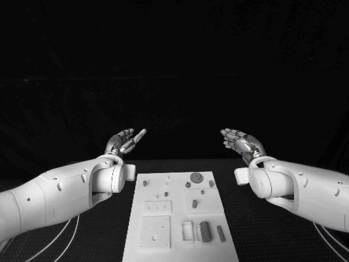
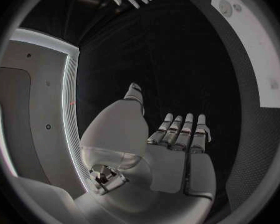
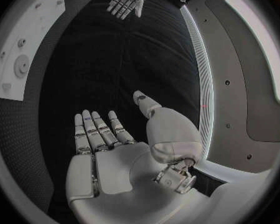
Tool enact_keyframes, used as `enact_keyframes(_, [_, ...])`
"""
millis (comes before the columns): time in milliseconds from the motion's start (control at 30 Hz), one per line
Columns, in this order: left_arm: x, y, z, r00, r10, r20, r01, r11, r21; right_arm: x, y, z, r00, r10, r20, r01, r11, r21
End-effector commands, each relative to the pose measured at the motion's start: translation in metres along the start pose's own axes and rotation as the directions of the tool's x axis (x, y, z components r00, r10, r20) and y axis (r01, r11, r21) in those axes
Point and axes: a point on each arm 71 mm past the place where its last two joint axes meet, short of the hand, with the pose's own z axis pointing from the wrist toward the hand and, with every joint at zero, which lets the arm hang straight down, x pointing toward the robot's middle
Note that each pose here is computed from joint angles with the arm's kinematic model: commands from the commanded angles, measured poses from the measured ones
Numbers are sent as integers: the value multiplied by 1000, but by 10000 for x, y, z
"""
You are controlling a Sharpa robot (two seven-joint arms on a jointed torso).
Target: Assemble the parts on the task board
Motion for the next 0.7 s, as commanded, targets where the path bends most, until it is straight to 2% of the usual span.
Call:
enact_keyframes(33, [-6,-36,147,995,6,-104,-13,997,-72,-4,16,104,979,-12,-204,25,998,60])
enact_keyframes(200, [-95,-117,294,994,34,-107,-44,995,-87,-147,67,214,966,-47,-253,71,994,84])
enact_keyframes(433, [-122,-144,335,993,43,-107,-53,994,-92,-217,95,260,959,-64,-275,94,991,96])
enact_keyframes(467, [-109,-112,311,970,92,-224,-118,987,-106,-333,111,387,767,-603,-217,606,793,-64])
enact_keyframes(700, [-86,-110,287,952,136,-273,-165,982,-88,-284,111,452,655,-721,-224,717,687,-116])
